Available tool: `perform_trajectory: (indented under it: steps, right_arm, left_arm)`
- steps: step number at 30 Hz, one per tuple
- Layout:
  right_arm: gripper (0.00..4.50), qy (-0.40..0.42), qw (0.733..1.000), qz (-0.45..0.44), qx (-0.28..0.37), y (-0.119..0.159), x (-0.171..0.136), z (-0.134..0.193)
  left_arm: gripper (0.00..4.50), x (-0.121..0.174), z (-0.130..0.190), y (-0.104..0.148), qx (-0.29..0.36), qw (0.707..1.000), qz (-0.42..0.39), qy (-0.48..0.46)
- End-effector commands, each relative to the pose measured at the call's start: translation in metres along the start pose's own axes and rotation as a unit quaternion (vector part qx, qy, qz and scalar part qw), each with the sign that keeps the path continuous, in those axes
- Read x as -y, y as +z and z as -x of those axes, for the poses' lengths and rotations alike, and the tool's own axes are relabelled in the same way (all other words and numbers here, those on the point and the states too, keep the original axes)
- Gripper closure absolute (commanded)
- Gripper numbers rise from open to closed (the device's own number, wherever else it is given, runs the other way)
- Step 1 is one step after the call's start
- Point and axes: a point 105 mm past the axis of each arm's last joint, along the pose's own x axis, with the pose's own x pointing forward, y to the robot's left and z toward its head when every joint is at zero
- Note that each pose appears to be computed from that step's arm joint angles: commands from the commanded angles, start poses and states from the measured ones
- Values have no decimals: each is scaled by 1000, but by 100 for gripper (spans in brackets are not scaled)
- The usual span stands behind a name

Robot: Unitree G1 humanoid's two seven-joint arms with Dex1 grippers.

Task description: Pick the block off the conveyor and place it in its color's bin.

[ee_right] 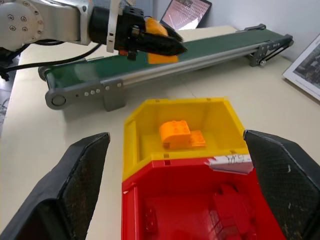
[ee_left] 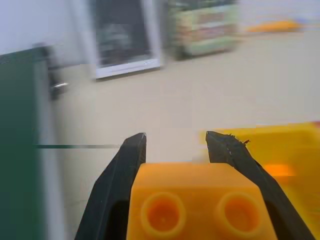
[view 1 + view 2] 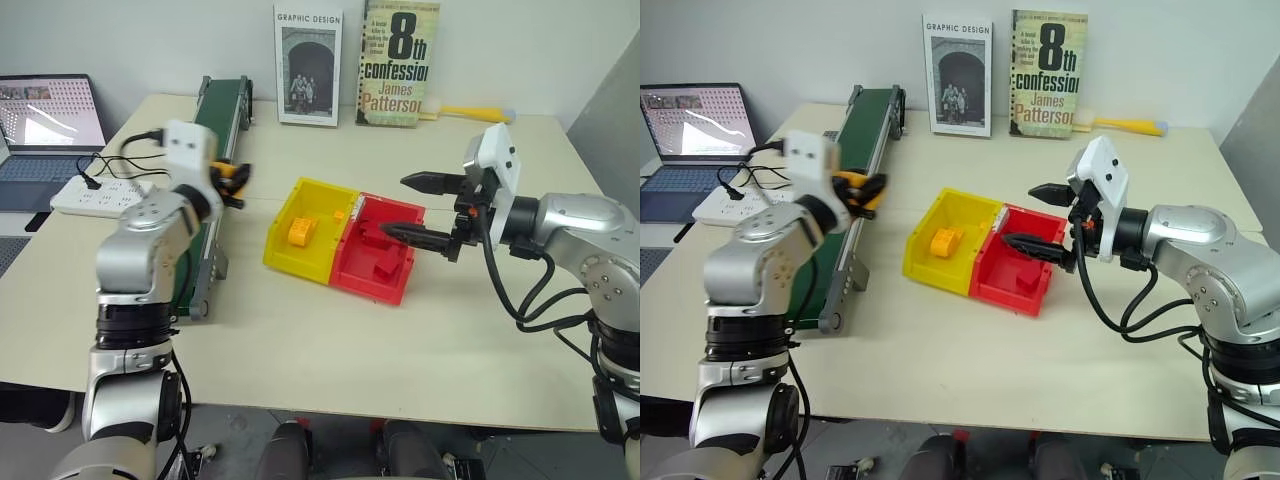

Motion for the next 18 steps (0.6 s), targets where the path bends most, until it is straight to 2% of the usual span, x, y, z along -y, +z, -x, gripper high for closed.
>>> perform_trajectory:
  steps: [1, 4, 8, 10, 11, 18]
  right_arm:
    - [0, -11, 999, 46, -17, 6, -7, 8]
    - [0, -19, 998, 52, -26, 7, -10, 12]
    - [0, -19, 998, 55, -27, 11, -18, 14]
    - [0, -22, 998, 55, -27, 12, -22, 14]
    - [0, -24, 998, 54, -26, 13, -22, 14]
    - [0, -36, 998, 46, -32, 10, -19, 16]
  left_arm:
    - [296, 44, -11, 2, -4, 993, -42, -108]
    - [296, 65, -18, -18, -31, 985, -63, -157]
    - [296, 68, -25, -29, -41, 982, -76, -169]
    - [226, 71, -27, -31, -37, 980, -60, -185]
    - [220, 72, -28, -32, -36, 979, -61, -192]
    - [68, 60, -25, -25, -32, 978, -72, -191]
